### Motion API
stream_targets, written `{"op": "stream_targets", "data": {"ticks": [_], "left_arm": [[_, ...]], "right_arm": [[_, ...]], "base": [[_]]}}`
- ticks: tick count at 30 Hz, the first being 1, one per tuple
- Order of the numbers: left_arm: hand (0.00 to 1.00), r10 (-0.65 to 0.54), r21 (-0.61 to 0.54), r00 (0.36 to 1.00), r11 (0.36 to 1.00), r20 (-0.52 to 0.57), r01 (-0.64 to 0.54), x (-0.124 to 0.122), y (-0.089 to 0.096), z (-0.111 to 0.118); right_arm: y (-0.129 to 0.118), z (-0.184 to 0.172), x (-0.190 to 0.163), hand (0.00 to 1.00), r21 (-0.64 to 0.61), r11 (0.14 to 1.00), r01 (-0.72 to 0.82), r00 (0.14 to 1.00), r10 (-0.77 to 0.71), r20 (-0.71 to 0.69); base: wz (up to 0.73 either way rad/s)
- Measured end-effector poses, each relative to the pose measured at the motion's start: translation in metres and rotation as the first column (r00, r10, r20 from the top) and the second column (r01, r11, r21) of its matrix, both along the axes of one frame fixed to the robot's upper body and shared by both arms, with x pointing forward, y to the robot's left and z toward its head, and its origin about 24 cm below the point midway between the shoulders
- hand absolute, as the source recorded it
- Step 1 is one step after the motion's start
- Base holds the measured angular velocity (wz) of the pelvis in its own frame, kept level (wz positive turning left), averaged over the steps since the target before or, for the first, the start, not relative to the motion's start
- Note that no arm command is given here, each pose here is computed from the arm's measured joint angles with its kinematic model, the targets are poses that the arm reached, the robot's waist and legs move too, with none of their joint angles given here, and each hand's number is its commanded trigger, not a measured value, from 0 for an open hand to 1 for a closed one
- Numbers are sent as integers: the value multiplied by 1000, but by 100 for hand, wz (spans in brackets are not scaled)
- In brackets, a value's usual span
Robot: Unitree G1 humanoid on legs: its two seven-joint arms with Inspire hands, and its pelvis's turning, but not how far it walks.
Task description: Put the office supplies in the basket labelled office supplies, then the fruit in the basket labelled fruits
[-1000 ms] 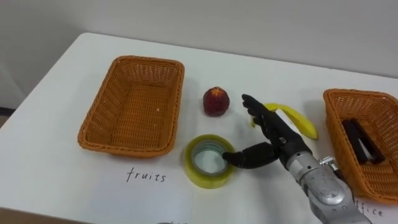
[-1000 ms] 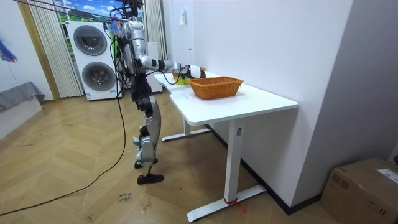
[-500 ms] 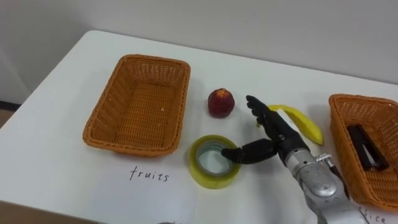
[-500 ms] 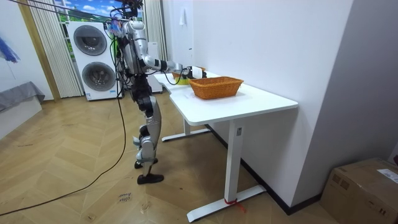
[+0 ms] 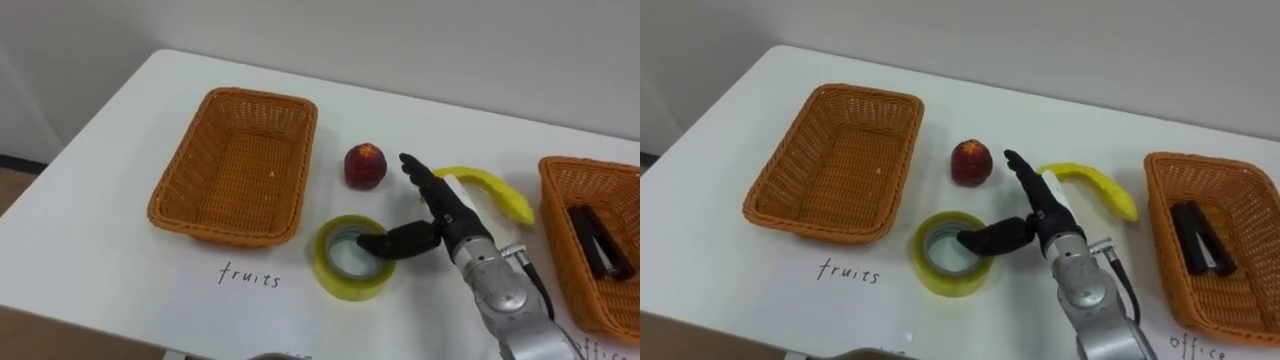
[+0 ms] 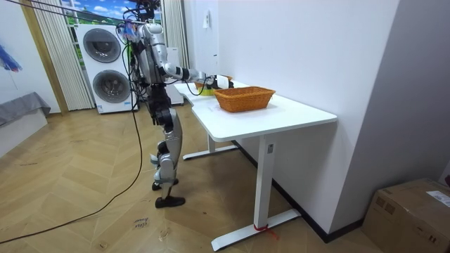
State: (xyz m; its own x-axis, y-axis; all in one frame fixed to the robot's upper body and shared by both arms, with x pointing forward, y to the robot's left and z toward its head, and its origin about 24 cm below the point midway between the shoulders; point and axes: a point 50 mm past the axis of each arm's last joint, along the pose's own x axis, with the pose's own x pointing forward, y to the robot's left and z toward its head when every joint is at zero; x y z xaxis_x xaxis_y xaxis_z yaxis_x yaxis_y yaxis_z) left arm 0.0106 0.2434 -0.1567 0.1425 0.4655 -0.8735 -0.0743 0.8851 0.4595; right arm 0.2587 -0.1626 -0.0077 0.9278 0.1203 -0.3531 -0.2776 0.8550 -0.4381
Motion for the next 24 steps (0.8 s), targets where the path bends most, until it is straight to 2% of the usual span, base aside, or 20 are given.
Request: {"op": "stream_targets", "data": {"ticks": [24], "left_arm": [[0,20,-8,1000,1000,23,-19,14,10,4]], "right_arm": [[8,2,7,0,-202,958,-202,975,178,-130]], "base": [[1]]}}
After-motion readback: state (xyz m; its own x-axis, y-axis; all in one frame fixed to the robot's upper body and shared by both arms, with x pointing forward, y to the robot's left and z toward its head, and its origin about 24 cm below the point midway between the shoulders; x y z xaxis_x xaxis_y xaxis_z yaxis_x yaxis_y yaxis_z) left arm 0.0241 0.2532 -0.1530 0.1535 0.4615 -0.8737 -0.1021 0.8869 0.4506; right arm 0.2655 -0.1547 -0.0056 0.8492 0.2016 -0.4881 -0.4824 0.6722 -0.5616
